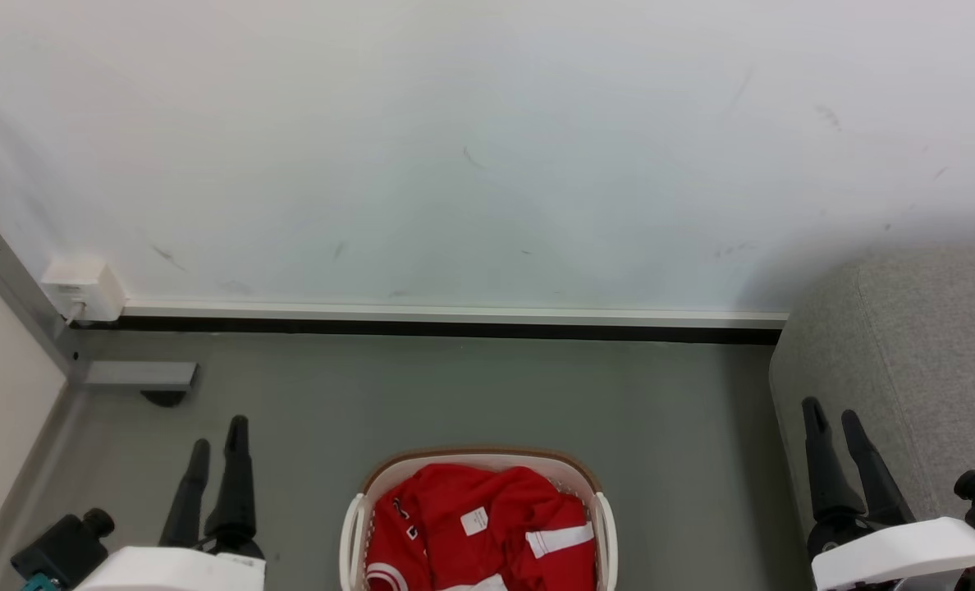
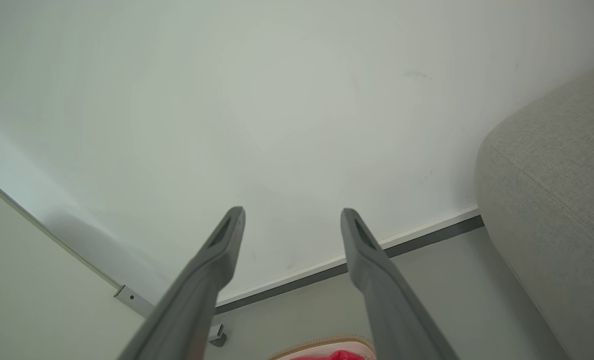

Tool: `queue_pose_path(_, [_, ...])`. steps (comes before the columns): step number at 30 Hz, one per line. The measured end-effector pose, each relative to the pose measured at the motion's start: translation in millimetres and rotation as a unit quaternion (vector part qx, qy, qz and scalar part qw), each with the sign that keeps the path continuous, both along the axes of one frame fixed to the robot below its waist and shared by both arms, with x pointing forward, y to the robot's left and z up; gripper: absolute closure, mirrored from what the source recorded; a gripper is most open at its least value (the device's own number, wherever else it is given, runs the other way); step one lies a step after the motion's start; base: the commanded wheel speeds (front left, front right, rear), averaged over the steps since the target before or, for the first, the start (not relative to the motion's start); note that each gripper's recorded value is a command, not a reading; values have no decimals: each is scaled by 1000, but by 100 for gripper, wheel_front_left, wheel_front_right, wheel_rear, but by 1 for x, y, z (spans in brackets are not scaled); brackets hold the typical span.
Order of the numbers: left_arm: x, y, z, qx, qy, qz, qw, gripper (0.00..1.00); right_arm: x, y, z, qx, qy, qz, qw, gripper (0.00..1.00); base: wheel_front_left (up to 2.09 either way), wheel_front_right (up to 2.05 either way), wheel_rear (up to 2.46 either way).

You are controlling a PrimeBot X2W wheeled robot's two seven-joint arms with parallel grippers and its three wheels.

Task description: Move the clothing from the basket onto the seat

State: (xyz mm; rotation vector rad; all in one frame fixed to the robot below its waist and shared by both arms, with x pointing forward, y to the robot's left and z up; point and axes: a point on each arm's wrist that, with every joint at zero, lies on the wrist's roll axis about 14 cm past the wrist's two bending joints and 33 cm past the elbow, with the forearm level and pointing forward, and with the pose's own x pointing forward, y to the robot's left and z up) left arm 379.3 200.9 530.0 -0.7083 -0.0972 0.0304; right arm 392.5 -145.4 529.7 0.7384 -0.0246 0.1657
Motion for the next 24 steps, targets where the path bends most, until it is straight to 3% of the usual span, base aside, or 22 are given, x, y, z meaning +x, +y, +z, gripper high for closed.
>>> queue_pose_path(24, [-2,-6,10,159,-17,9,987,0,1,15,4,-141,-40,14,989,0,0,0,0])
